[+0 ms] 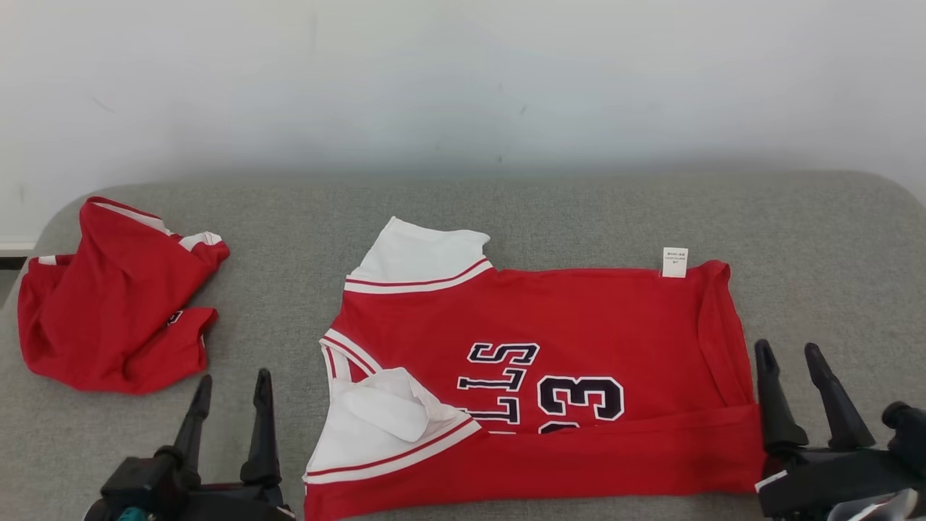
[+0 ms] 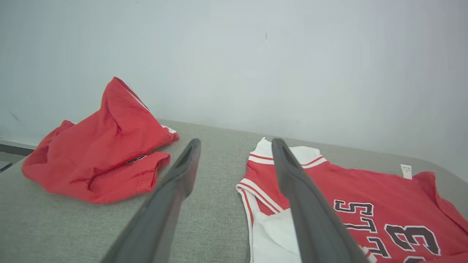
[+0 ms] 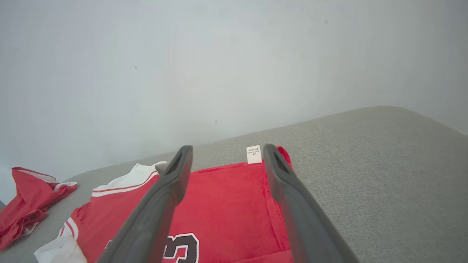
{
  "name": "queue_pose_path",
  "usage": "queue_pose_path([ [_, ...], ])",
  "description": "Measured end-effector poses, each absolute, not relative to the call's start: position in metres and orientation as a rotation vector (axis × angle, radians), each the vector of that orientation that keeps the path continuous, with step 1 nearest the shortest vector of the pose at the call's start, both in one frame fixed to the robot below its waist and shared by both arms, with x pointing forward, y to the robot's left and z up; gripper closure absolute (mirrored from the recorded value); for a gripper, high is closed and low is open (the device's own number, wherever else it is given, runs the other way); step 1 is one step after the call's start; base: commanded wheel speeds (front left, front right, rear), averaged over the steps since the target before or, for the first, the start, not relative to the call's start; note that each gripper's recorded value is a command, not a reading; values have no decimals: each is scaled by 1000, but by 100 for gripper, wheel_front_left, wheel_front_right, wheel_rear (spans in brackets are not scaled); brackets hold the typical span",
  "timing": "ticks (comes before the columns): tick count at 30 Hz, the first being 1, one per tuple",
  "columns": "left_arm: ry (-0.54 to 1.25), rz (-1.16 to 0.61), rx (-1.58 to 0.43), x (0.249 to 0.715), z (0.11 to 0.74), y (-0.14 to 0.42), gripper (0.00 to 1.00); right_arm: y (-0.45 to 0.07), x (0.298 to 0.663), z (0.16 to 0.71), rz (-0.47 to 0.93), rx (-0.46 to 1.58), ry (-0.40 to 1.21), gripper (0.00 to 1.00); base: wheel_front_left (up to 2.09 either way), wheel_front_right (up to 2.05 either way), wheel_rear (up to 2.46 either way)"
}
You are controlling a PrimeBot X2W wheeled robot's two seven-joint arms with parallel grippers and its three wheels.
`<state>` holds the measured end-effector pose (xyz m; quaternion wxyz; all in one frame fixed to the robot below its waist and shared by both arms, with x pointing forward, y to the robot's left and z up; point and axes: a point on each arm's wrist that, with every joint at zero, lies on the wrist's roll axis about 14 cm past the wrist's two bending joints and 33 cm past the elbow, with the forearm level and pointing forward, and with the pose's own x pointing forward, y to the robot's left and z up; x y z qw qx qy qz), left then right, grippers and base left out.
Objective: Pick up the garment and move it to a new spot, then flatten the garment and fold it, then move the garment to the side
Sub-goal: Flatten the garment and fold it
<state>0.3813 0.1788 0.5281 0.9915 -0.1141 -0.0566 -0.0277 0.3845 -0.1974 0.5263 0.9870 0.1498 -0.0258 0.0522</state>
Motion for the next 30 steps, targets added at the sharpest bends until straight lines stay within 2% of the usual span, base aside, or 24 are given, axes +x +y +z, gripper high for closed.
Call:
queue_pose_path([
  [6,-155,-50,-177,375,538,182,0,-182,378,535,141,260,-124,0,0,0,0],
  [17,-89,-27,-139,354,511,190,0,-186,355,506,98,272,-70,0,0,0,0],
  [30,-40,-14,-112,337,494,196,0,-187,347,494,90,258,-37,0,0,0,0],
])
